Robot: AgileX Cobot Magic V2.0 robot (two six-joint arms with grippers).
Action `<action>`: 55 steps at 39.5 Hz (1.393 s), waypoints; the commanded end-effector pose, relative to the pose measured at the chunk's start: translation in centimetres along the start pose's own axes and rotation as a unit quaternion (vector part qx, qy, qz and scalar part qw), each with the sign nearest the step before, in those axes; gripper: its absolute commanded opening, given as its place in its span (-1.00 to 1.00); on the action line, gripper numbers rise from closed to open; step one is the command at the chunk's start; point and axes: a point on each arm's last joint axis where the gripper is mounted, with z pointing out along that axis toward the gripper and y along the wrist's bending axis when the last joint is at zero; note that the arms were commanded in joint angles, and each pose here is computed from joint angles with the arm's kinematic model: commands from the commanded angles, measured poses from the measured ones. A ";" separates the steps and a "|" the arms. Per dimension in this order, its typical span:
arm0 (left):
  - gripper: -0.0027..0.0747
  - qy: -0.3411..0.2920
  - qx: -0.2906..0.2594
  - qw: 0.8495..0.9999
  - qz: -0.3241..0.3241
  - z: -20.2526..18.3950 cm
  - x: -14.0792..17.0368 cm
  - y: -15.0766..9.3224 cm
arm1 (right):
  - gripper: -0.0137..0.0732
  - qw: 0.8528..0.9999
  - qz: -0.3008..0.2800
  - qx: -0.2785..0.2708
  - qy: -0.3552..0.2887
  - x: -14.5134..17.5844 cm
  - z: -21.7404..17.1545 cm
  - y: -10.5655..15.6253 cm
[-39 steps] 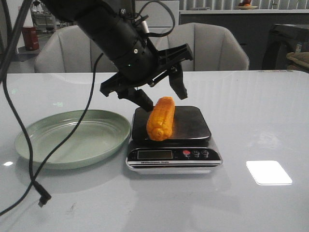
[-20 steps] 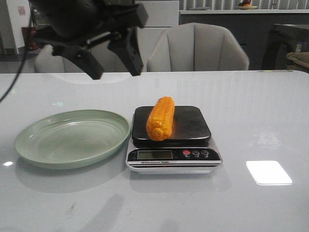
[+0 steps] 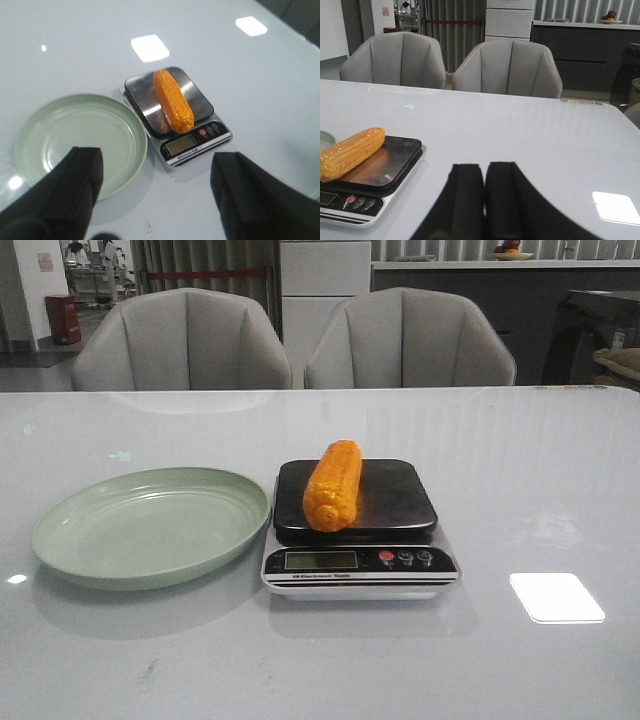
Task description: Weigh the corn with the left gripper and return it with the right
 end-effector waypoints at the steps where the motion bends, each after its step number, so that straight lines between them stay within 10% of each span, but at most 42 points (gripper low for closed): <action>1: 0.35 -0.118 0.008 0.993 0.023 -4.2 0.0 0.0 | -0.33 0.999 -0.007 0.001 -0.045 -0.6 -0.2 0.0; 10: -0.02 -0.186 0.007 0.982 0.042 -8.2 4.8 1.0 | -0.33 0.999 -0.007 0.001 -0.049 -0.7 -0.2 0.0; 17: -0.67 -0.175 0.006 0.984 0.040 -8.6 6.1 1.2 | -0.33 0.997 -0.007 0.000 -0.076 -1.1 -0.2 0.0; 28: -0.64 -0.170 -0.012 0.983 0.060 -8.3 6.4 1.5 | -0.33 0.990 0.028 -0.006 -0.136 -3.6 -0.6 0.1; 41: -0.64 -0.154 -0.014 0.986 0.060 -7.5 7.3 1.7 | -0.33 1.000 0.030 0.004 0.002 -9.5 2.8 0.1; 55: -0.64 -0.153 -0.014 0.986 0.060 -7.4 7.3 1.7 | -0.33 0.997 0.056 -0.004 0.056 -9.1 4.0 0.3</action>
